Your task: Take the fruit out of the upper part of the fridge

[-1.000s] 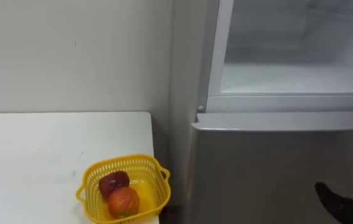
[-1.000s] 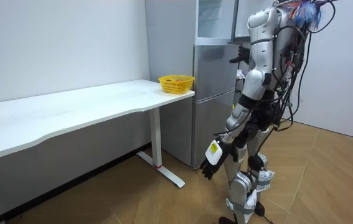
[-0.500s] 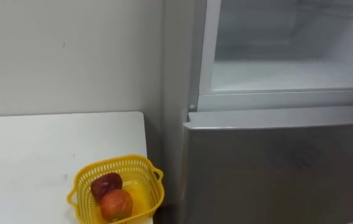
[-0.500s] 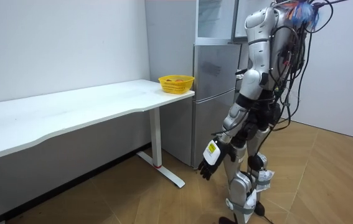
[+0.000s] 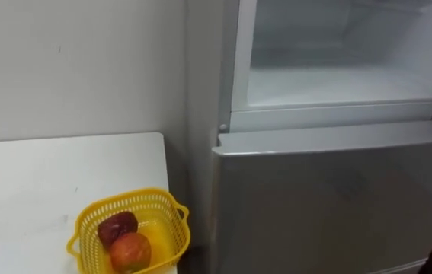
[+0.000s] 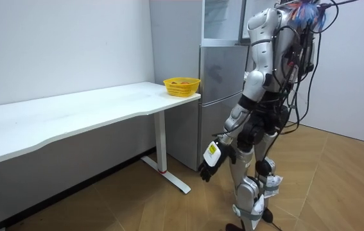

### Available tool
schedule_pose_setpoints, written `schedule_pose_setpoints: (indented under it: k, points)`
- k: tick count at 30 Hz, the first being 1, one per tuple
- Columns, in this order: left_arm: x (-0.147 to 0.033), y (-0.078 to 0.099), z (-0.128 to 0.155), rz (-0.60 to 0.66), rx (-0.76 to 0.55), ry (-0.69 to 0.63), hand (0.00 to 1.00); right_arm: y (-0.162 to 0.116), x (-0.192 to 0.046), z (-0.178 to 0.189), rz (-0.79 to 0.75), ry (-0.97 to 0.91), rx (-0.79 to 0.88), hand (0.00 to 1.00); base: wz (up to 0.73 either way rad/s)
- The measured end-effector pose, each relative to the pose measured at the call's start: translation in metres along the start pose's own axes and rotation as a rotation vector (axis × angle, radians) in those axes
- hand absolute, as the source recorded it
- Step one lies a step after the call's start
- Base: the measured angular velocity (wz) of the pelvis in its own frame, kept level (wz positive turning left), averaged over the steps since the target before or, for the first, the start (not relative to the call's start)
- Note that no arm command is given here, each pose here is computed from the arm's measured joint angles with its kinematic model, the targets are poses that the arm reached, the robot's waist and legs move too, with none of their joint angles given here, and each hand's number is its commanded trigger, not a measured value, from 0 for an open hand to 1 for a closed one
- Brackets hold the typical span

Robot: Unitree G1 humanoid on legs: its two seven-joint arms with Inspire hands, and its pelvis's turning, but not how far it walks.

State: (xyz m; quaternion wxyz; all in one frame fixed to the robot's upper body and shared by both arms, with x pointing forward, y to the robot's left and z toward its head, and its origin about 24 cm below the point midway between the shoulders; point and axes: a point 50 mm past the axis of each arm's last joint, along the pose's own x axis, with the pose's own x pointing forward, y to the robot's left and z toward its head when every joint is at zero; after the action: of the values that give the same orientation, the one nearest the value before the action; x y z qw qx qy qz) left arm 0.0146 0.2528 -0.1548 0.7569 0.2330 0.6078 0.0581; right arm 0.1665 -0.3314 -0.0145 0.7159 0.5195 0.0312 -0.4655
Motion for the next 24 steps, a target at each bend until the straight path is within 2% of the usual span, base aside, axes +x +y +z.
schedule_pose_setpoints:
  k: [12, 17, 24]
  points:
    - [0.001, 0.004, 0.004, 0.023, -0.081, -0.003, 0.0, 0.022, 0.007, 0.02, 0.138, -0.036, 0.241, 0.0, -0.02]
    - [0.001, 0.009, 0.0, 0.046, -0.117, 0.009, 0.0, 0.025, 0.007, 0.03, 0.168, -0.073, 0.278, 0.0, -0.01]
    - [0.001, 0.008, 0.001, 0.044, -0.12, 0.0, 0.0, 0.032, 0.007, 0.033, 0.194, -0.092, 0.293, 0.0, -0.02]
